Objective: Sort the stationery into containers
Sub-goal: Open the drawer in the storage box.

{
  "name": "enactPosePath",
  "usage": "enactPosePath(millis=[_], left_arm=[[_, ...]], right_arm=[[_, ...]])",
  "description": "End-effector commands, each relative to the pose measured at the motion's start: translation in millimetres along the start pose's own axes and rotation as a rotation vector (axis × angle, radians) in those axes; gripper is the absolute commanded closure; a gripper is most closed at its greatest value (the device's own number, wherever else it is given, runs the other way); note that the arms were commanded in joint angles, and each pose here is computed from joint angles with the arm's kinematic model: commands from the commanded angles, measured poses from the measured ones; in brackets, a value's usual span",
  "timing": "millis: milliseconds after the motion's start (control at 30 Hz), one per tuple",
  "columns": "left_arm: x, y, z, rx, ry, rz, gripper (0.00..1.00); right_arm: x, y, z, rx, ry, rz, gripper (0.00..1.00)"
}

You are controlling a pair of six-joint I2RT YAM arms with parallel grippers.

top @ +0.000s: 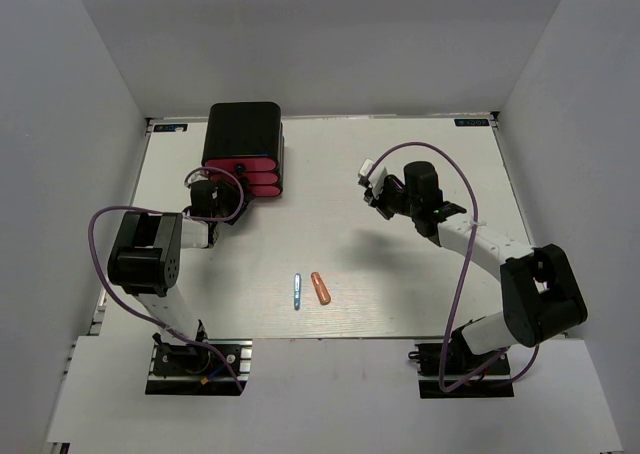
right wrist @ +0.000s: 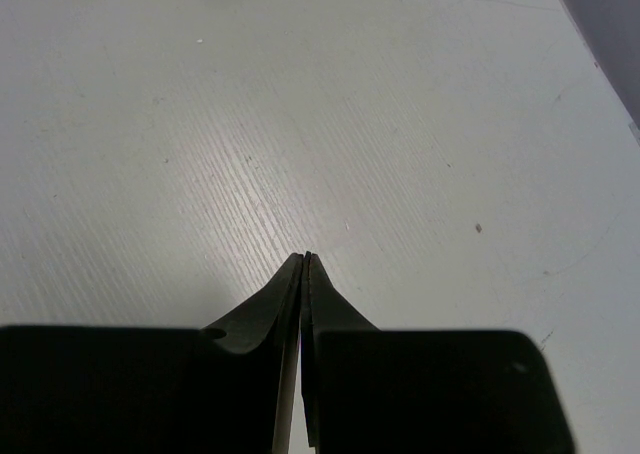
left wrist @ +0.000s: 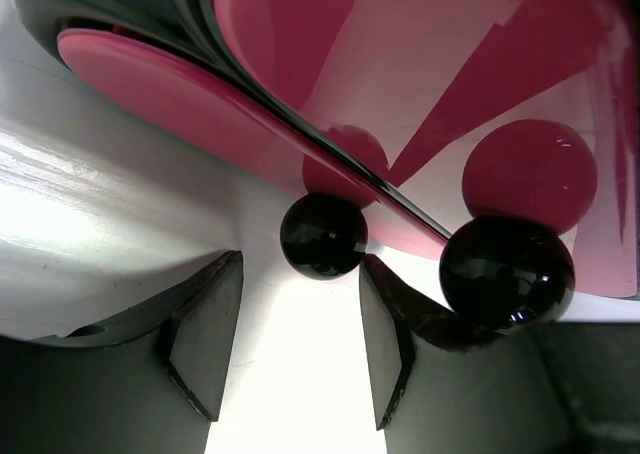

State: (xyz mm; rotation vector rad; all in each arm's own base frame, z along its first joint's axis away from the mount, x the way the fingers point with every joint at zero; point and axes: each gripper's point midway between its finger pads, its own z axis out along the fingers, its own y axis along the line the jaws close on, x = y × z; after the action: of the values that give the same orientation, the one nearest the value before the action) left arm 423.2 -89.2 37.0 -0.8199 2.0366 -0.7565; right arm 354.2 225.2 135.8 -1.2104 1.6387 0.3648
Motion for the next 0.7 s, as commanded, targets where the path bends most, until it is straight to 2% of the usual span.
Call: enactPosePath(millis=[0, 167, 333, 433, 667], left_arm=[[-18.4, -17.1, 3.5, 0.04, -0.061, 0.017, 0.4], [-27.2, -22.7, 4.8, 0.052, -0.096, 0.021, 0.41], [-30.2, -19.8, 7.6, 0.033, -0.108, 0.018, 0.46], [-32.0, -22.2, 7.6, 0.043, -0.116, 0.02, 0.56], [-21.3, -22.7, -1.7, 0.062, -0.096, 0.035, 0.69]], right_arm=[[-12.5, -9.3, 1.8, 0.005, -0.032, -0.021, 0.93], [-12.2, -8.4, 1.7, 0.001, -0.031, -0.021, 0.93], [-13.4, -9.3, 0.9, 0.002, -0.034, -0.022, 0.93], [-12.1, -9.8, 0.8, 0.002, -0.031, -0.021, 0.93], [-13.8, -9.6, -0.1, 0.0, -0.036, -0.027, 0.93]])
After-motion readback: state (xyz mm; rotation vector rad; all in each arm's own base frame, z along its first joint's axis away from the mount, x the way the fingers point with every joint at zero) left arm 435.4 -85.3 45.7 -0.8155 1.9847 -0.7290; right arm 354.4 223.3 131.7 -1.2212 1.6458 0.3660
